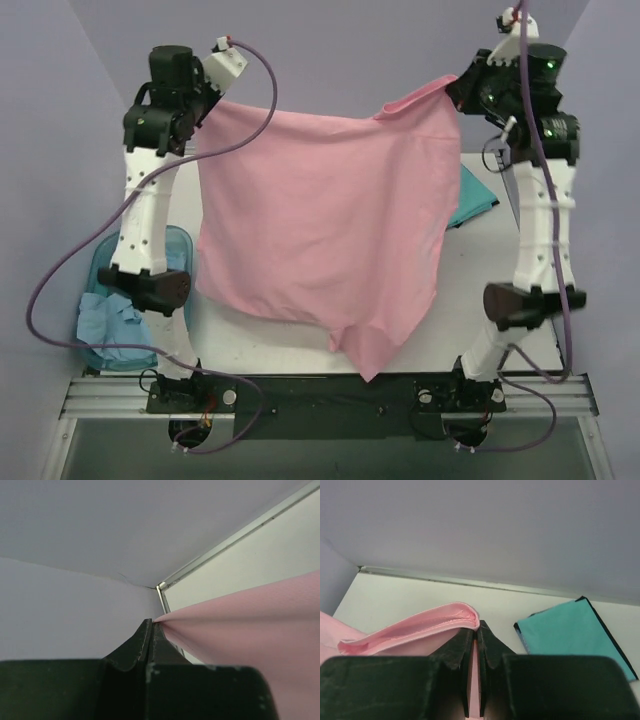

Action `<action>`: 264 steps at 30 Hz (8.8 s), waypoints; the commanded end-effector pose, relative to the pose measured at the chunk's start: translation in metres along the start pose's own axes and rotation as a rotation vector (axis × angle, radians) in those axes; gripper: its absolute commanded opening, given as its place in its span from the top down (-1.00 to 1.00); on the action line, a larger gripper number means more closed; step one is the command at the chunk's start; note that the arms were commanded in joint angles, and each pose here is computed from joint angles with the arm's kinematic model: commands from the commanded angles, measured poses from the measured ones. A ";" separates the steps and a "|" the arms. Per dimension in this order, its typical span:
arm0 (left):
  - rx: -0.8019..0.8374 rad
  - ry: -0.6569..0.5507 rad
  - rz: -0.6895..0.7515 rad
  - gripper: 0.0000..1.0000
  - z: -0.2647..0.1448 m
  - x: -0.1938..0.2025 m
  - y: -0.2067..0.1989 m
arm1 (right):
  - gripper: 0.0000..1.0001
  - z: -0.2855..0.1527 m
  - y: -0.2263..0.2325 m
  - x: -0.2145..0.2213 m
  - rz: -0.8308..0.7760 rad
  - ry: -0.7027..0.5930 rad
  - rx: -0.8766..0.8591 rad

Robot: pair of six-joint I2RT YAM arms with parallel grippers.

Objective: Fold and stack the t-shirts
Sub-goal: Flatten out the tshirt, then fold the flattened tshirt in 1/3 of the way, then grap the side of the flattened tshirt closest away from the robot with both arms, then fold the other side of the tshirt into a rectangle

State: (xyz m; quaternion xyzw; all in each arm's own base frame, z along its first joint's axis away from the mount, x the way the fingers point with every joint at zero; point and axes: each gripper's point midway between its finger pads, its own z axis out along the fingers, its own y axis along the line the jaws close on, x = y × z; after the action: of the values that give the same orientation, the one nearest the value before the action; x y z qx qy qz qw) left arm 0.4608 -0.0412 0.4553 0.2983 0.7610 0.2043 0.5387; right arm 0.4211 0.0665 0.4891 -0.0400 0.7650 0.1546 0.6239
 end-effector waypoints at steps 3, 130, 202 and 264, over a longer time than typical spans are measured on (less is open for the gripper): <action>-0.399 -0.225 -0.012 1.00 0.024 -0.063 0.093 | 1.00 0.080 -0.009 -0.095 -0.020 -0.379 -0.044; 0.880 0.393 0.131 -0.25 -0.104 0.274 -0.312 | 1.00 -0.200 -0.036 0.533 0.815 1.208 0.676; 1.184 0.568 0.043 -0.60 0.112 0.276 -0.303 | 1.00 0.151 -0.055 0.356 -0.057 0.951 0.109; 1.226 0.600 0.266 0.36 -0.061 0.303 -0.332 | 0.46 -0.110 -0.059 0.484 0.511 1.292 0.470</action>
State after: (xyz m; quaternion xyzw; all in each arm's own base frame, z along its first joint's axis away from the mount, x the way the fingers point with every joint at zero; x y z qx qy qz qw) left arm 0.2481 -0.0822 0.0412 0.5512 0.8242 -0.1294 -0.0062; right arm 0.2302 0.0511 0.0296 0.1633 0.9826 0.0876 -0.0096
